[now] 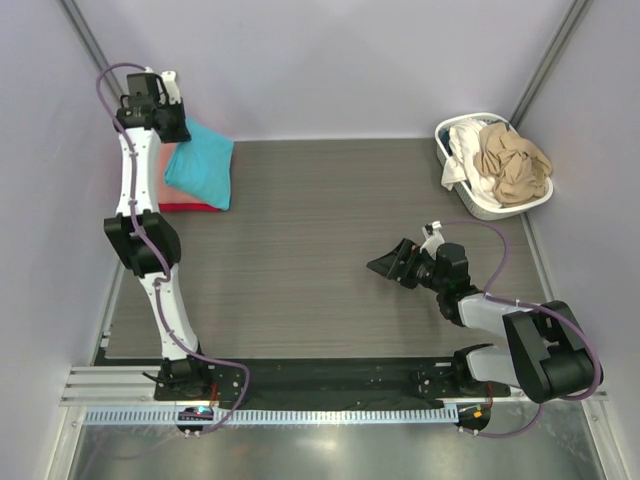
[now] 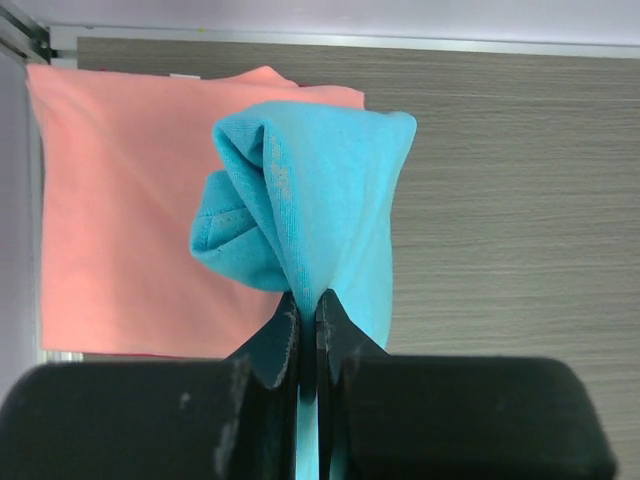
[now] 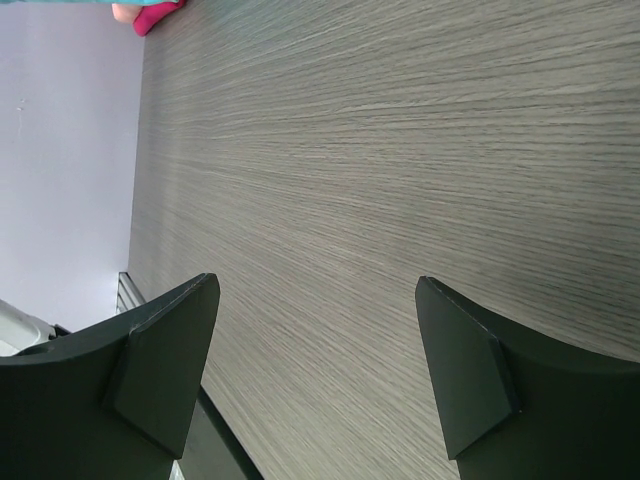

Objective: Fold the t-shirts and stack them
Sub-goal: Neatly place the folded tshirt to the corner

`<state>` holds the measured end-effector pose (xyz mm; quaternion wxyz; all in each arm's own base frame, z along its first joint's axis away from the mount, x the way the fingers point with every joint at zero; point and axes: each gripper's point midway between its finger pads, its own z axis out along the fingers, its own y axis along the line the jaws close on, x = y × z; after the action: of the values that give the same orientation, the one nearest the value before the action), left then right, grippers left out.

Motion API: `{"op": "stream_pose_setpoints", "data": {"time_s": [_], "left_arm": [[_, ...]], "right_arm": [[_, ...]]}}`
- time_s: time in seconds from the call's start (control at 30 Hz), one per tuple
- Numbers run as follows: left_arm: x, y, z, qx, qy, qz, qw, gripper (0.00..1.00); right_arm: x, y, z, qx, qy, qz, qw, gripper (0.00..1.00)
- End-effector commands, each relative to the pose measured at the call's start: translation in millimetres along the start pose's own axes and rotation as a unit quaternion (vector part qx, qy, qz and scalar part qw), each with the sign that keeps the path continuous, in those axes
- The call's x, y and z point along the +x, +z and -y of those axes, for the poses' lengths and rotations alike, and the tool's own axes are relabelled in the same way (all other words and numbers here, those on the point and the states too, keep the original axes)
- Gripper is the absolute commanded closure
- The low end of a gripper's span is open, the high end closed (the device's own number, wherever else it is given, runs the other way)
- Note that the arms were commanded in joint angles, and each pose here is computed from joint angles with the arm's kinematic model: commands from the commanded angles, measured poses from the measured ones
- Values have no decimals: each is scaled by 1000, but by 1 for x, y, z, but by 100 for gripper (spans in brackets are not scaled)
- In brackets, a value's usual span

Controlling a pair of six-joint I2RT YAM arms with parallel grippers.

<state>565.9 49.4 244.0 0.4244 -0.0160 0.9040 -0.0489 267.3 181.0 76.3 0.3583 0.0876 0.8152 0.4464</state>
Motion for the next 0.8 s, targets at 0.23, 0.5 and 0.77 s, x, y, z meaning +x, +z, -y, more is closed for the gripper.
{"op": "stream_pose_setpoints", "data": {"time_s": [0.23, 0.5, 0.77], "left_arm": [[-29, 42, -63, -107, 76, 73, 989, 100], [-28, 71, -108, -129, 58, 94, 985, 100], [-17, 90, -138, -160, 48, 97, 981, 100]], "right_arm": [[-17, 6, -19, -34, -18, 21, 999, 14], [-18, 8, -18, -30, -12, 18, 999, 14], [-17, 11, -17, -30, -9, 11, 999, 15]]}}
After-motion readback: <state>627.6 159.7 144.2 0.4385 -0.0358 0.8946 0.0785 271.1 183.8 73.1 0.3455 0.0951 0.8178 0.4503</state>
